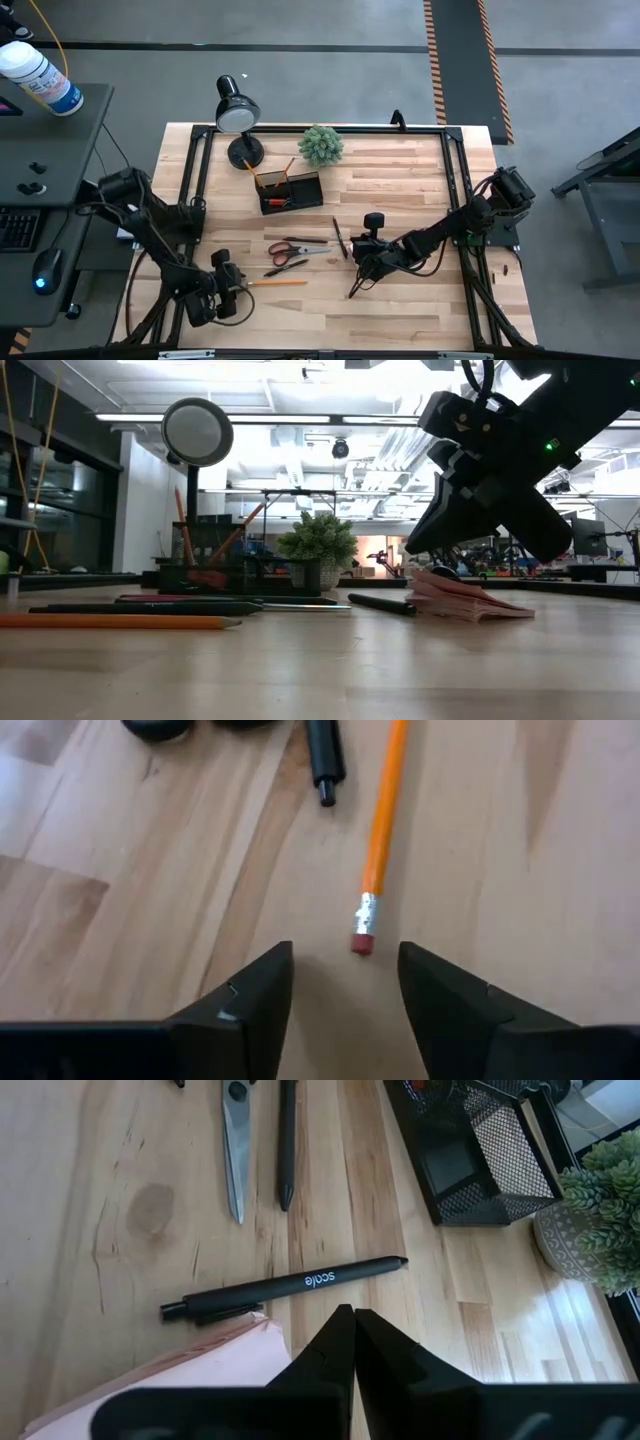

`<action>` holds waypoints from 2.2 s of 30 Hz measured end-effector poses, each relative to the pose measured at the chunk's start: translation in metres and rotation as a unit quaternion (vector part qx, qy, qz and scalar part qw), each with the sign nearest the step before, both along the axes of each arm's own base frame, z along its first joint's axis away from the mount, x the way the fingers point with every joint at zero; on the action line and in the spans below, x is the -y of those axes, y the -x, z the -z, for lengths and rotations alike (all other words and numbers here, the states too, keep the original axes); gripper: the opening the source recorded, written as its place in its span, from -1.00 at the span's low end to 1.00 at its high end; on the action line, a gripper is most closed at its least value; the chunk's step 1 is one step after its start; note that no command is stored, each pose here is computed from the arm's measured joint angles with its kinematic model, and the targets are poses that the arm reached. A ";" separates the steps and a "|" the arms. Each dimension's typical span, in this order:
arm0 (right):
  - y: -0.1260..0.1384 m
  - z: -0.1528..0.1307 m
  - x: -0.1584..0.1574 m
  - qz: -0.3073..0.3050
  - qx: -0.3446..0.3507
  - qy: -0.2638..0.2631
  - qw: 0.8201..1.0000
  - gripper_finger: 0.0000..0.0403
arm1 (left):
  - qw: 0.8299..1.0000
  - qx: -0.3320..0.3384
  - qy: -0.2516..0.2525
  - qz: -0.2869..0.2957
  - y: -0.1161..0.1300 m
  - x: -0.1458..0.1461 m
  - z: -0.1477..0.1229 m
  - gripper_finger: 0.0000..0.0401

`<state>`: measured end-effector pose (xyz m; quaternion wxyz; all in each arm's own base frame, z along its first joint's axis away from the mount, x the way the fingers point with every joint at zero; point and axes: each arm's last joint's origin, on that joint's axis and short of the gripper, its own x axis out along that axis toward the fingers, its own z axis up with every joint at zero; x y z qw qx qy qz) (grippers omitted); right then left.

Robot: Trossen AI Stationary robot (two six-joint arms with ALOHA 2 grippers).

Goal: Pick and place office supplies into organizer
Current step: Put the pencil into the desktop organizer

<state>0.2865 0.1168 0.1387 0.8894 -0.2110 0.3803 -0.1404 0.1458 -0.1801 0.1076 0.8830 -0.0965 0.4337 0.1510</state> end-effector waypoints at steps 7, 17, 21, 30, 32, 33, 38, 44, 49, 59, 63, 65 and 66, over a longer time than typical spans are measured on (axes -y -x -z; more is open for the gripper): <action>-0.001 0.000 0.000 -0.002 0.002 0.001 1.000 -0.98 | 1.000 0.016 -0.013 -0.002 -0.002 0.002 0.005 -0.37; -0.001 -0.001 0.000 -0.003 0.004 -0.001 1.000 -0.99 | 1.000 0.027 -0.009 0.006 -0.004 0.004 0.005 -0.61; -0.001 -0.001 0.000 -0.003 0.005 -0.001 1.000 -0.98 | 0.999 0.035 -0.019 0.001 -0.006 0.006 0.011 -0.75; -0.001 -0.001 -0.001 -0.005 0.004 0.002 1.000 -0.98 | 0.998 0.054 -0.026 -0.006 -0.009 0.009 0.020 -0.94; -0.001 -0.001 0.000 -0.004 0.004 0.002 1.000 -0.98 | 0.998 0.063 -0.030 -0.008 -0.010 0.009 0.020 -0.98; -0.001 -0.001 0.000 -0.004 0.004 0.004 1.000 -0.99 | 0.997 0.067 -0.032 -0.009 -0.010 0.009 0.020 -0.98; -0.001 -0.001 0.000 -0.004 0.005 0.005 1.000 -0.98 | 0.996 0.082 -0.041 -0.018 -0.010 0.008 0.020 -0.99; -0.001 -0.002 0.000 0.001 0.010 0.016 1.000 -0.99 | 0.993 0.096 -0.060 -0.024 -0.010 0.005 0.020 -0.99; -0.002 -0.003 0.001 0.013 0.019 0.028 0.999 -0.99 | 0.990 0.118 -0.071 -0.030 -0.011 0.004 0.017 -1.00; -0.002 -0.006 0.004 0.067 0.057 0.075 0.993 -0.99 | 0.979 0.181 -0.094 -0.015 -0.014 0.007 -0.005 -1.00; -0.005 -0.008 0.005 0.073 0.074 0.071 0.992 -0.99 | 0.968 0.213 -0.134 -0.004 -0.014 0.004 -0.020 -1.00; -0.009 -0.011 0.005 0.063 0.088 0.054 0.993 -0.97 | 0.961 0.226 -0.159 0.001 -0.014 0.003 -0.027 -1.00; -0.012 -0.013 0.005 0.056 0.096 0.047 0.993 -0.96 | 0.958 0.231 -0.171 0.003 -0.013 0.002 -0.030 -1.00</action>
